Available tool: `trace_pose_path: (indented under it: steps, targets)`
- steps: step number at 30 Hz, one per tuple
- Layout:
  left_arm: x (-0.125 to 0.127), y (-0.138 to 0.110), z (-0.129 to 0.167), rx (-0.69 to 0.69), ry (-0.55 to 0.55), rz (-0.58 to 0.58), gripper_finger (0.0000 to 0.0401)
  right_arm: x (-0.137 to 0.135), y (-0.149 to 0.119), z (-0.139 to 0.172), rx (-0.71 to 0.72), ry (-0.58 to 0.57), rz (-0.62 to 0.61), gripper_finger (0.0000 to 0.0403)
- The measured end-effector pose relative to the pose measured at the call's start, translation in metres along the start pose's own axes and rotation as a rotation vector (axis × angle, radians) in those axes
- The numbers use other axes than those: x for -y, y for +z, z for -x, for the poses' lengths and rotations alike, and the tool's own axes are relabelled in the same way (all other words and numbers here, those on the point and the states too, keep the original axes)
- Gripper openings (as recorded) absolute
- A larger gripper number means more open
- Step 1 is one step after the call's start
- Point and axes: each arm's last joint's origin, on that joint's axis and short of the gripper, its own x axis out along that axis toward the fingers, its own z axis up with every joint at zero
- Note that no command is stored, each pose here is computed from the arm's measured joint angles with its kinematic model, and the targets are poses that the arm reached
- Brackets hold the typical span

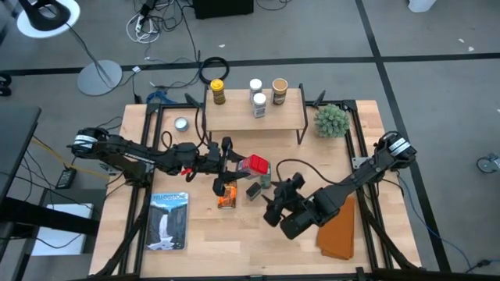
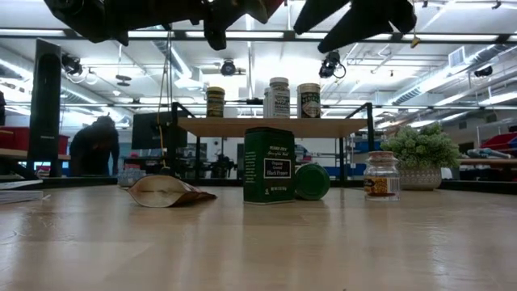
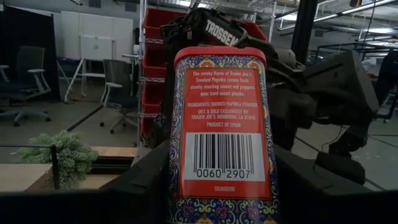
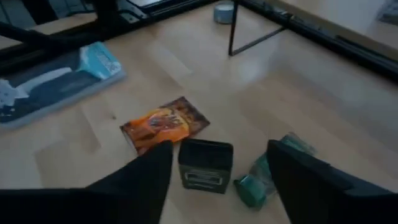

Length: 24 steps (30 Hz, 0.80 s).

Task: Shelf spices
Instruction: Put the red can seasoning on the shelf

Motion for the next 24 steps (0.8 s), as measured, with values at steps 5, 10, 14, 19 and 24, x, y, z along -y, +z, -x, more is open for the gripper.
trace_pose_path:
  steps: [5,10,14,19,24]
  targets:
    - [0.0,0.0,0.0,0.0,0.0,0.0,0.0208,-0.006,0.003,0.003,0.072,0.009,0.03,0.034]
    - [0.0,0.0,0.0,0.004,-0.006,0.005,0.0208,-0.005,-0.006,0.011,0.204,-0.075,0.066,0.0394]
    - [0.002,0.002,0.0,0.02,-0.048,0.028,0.0208,-0.003,-0.014,0.017,0.35,-0.139,-0.066,0.0375]
    - [0.002,0.003,0.0,0.021,-0.053,0.028,0.0209,-0.004,-0.015,0.019,0.366,-0.121,-0.135,0.0363]
    - [0.002,0.004,0.0,0.034,-0.055,0.027,0.0209,-0.008,-0.006,0.012,0.363,-0.113,-0.136,0.0361]
